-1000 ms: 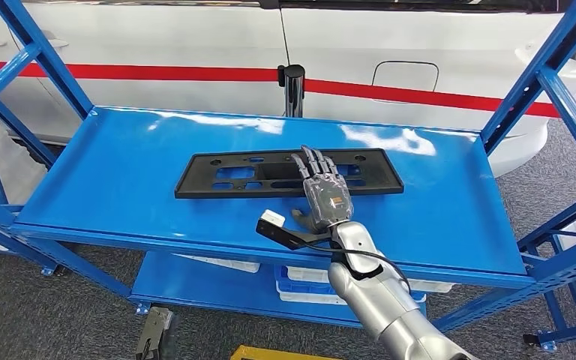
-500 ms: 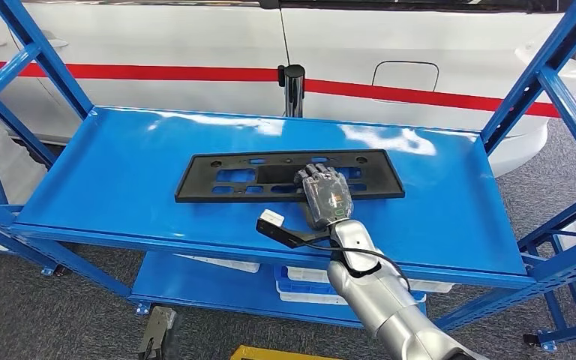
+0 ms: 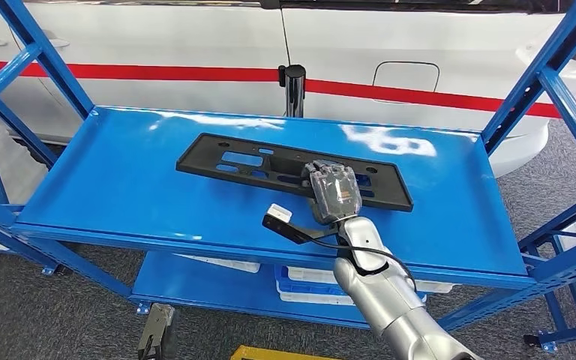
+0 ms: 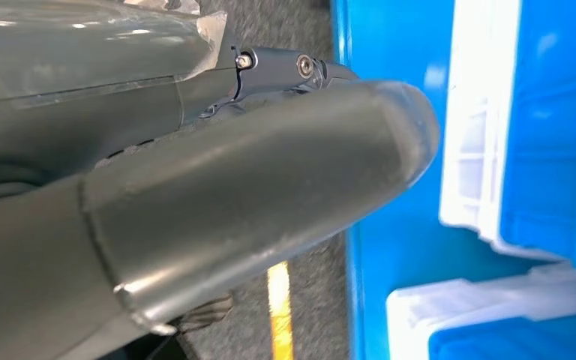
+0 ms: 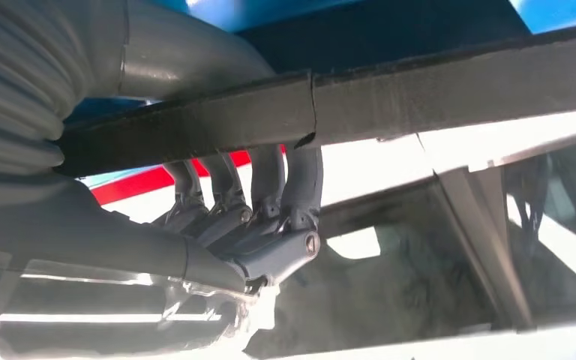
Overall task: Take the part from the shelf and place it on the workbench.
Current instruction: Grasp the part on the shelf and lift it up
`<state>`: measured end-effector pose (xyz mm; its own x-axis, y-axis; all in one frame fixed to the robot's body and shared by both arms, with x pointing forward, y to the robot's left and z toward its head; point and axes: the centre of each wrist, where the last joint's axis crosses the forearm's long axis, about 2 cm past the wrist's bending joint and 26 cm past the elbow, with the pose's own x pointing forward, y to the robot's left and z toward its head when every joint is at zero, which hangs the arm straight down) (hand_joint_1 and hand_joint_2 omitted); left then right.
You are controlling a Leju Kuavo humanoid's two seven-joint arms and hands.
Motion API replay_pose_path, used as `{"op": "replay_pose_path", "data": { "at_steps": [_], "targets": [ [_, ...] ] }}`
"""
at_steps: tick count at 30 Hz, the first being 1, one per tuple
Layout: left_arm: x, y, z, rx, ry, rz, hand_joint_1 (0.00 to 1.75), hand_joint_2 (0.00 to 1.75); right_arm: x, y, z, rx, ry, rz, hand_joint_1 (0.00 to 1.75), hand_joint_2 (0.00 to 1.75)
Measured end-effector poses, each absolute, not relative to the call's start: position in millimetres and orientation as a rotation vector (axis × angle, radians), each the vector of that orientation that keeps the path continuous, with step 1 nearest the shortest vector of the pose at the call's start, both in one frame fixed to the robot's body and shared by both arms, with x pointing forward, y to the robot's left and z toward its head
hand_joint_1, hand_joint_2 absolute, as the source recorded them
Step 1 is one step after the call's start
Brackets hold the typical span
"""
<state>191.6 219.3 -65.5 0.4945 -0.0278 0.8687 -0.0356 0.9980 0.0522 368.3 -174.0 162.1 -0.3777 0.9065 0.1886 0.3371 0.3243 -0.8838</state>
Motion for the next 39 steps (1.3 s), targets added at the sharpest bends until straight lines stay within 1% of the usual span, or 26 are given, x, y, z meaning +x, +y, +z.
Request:
{"op": "replay_pose_path", "data": {
  "at_steps": [6,10,16,23,30,34,39],
  "targets": [
    [190,220,-66,0.086,-1.112,0.06,0.0,0.0,357,-189,198,-1.145,-2.096,0.839,1.75,1.75],
    [187,220,-68,0.075,-1.124,0.1,0.0,1.75,345,-197,231,-1.227,-2.268,0.706,1.75,1.75],
    [184,220,-69,0.088,-1.125,0.114,0.0,1.75,331,-206,266,-1.311,-2.426,0.57,1.75,1.75],
    [183,213,-68,0.046,-1.133,0.106,0.0,1.75,314,-209,286,-1.366,-2.52,0.481,1.75,1.75],
    [183,208,-67,0.023,-1.126,0.112,0.0,1.75,297,-211,292,-1.37,-2.55,0.45,1.75,1.75],
    [183,207,-68,-0.02,-1.133,0.132,0.0,1.75,297,-212,293,-1.304,-2.541,0.453,1.75,1.75],
    [180,206,-69,-0.069,-1.135,0.154,0.0,1.75,298,-212,293,-1.125,-2.534,0.434,1.75,1.75]
  ]
}}
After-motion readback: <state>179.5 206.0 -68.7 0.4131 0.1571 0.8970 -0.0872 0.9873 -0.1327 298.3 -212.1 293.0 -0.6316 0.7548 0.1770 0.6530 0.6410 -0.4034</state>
